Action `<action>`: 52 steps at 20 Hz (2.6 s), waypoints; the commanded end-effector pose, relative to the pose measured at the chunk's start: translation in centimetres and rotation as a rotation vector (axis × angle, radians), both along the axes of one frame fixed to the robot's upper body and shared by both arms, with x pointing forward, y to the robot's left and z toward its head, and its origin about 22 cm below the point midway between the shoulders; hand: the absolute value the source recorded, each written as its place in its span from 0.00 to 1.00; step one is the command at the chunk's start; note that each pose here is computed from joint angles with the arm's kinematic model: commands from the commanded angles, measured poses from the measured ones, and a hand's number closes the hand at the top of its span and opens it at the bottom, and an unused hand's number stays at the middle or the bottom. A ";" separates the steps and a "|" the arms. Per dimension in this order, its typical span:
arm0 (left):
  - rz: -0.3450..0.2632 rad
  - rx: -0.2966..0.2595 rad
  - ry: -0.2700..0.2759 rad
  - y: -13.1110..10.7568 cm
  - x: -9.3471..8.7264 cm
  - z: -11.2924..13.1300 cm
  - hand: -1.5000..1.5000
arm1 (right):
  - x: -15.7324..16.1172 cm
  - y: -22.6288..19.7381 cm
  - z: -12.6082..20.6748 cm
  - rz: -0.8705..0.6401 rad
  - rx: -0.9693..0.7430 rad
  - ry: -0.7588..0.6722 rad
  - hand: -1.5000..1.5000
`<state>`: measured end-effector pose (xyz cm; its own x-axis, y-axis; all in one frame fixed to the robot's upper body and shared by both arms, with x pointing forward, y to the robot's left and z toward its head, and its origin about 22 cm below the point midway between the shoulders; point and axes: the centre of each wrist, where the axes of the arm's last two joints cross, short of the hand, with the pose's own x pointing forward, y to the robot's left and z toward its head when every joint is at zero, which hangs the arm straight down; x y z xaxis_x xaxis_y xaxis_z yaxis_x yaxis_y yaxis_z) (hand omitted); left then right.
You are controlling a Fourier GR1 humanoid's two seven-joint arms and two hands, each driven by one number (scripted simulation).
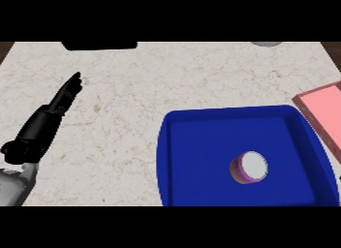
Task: Pick the can from the tray and place it in the cardboard box
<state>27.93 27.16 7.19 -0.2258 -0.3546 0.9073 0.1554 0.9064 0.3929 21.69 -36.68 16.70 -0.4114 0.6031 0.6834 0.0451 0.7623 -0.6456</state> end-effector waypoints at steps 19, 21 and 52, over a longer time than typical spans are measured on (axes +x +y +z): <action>-0.094 0.020 -0.019 -0.2 2.2 0.9 0.50 | -6.4 12.0 6.0 0.077 -0.860 0.338 0.00; -0.090 0.011 -0.018 -1.8 1.4 -0.1 0.50 | -7.3 13.1 4.7 0.059 -0.874 0.379 0.00; -0.075 0.000 -0.007 0.0 0.8 -0.3 0.50 | -1.9 20.6 -3.3 -0.080 -1.007 0.502 0.00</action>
